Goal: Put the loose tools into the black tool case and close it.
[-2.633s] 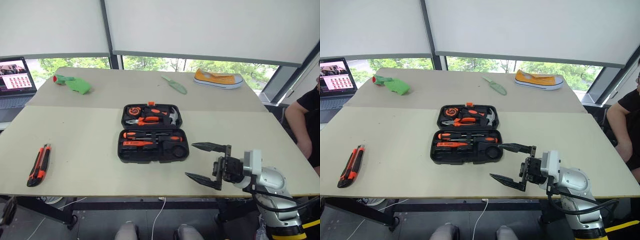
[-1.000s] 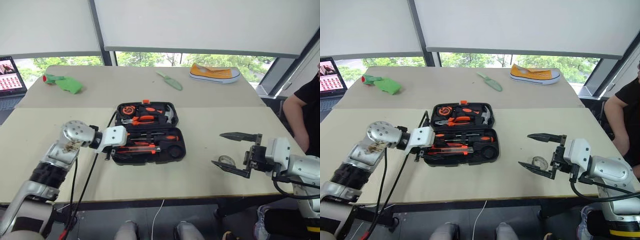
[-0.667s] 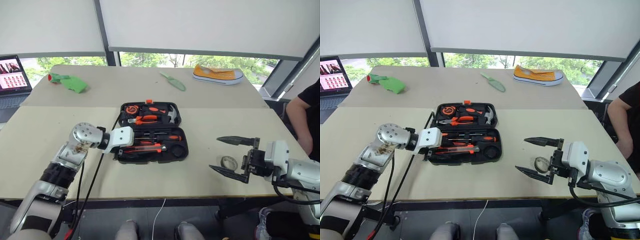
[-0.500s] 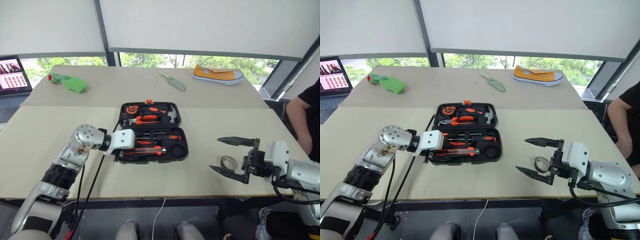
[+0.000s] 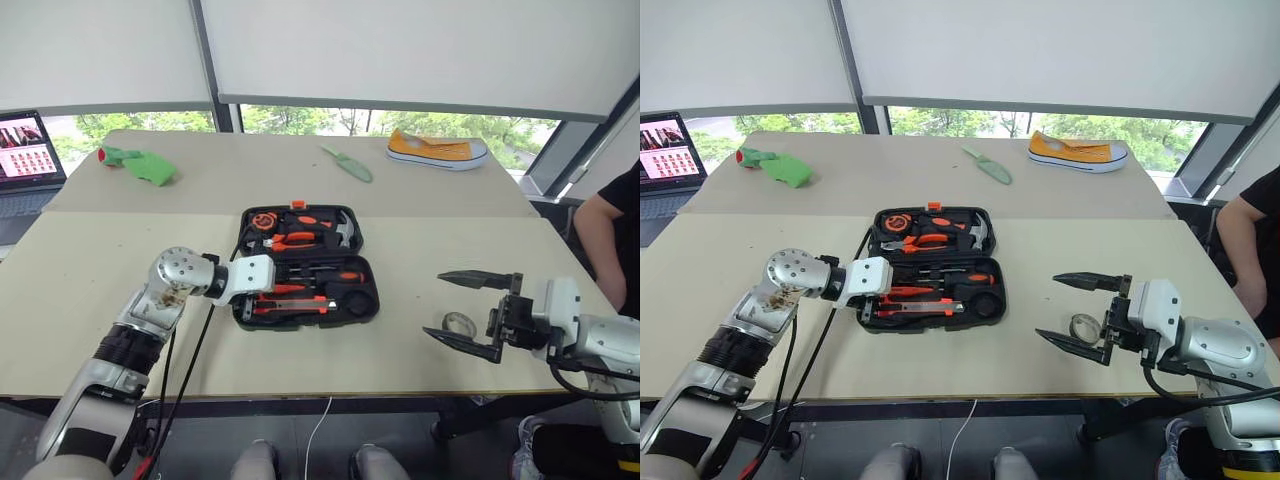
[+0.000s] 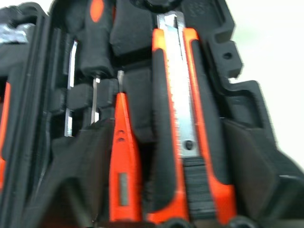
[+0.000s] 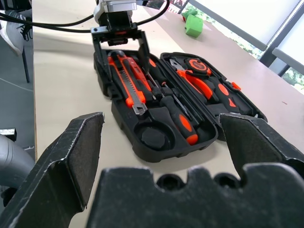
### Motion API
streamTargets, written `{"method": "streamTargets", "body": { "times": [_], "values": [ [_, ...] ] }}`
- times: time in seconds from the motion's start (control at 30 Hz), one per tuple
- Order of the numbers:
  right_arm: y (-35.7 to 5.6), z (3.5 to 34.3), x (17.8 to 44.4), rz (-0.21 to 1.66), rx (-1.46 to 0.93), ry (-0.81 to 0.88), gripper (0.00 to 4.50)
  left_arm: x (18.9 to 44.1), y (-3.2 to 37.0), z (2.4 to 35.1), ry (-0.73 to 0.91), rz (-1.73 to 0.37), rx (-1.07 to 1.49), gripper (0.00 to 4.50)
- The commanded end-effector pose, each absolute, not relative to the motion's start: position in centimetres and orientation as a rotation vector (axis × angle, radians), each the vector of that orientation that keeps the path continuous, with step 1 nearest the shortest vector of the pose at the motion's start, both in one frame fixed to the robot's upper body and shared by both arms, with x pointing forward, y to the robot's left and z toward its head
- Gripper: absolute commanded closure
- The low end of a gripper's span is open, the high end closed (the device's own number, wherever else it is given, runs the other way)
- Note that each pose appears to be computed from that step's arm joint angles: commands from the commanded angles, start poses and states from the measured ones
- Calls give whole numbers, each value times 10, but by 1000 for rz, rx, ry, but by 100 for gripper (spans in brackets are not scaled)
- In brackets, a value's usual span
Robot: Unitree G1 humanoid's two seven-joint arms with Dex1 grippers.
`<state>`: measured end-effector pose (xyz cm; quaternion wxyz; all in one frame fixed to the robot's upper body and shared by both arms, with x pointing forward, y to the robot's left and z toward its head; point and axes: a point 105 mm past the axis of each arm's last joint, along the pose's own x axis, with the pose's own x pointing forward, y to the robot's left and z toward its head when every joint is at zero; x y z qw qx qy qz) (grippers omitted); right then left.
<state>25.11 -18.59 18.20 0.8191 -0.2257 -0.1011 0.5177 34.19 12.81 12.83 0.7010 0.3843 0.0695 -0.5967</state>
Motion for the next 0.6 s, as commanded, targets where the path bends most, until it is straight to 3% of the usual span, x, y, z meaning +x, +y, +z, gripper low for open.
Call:
{"method": "streamTargets", "body": {
  "times": [0.03, 0.17, 0.27, 0.6],
  "values": [
    [-189, 192, 250, 1085, -517, -249, 0, 345, 125, 141, 48, -1328, 737, 3],
    [-193, 192, 252, 1066, -496, -247, 0, 340, 131, 165, -90, -1366, 544, 3],
    [-196, 188, 255, 1044, -472, -244, 0, 339, 135, 170, -113, -1362, 443, 71],
    [-191, 181, 255, 1024, -432, -249, 0, 333, 123, 122, 23, -1368, 534, 448]
  ]
}}
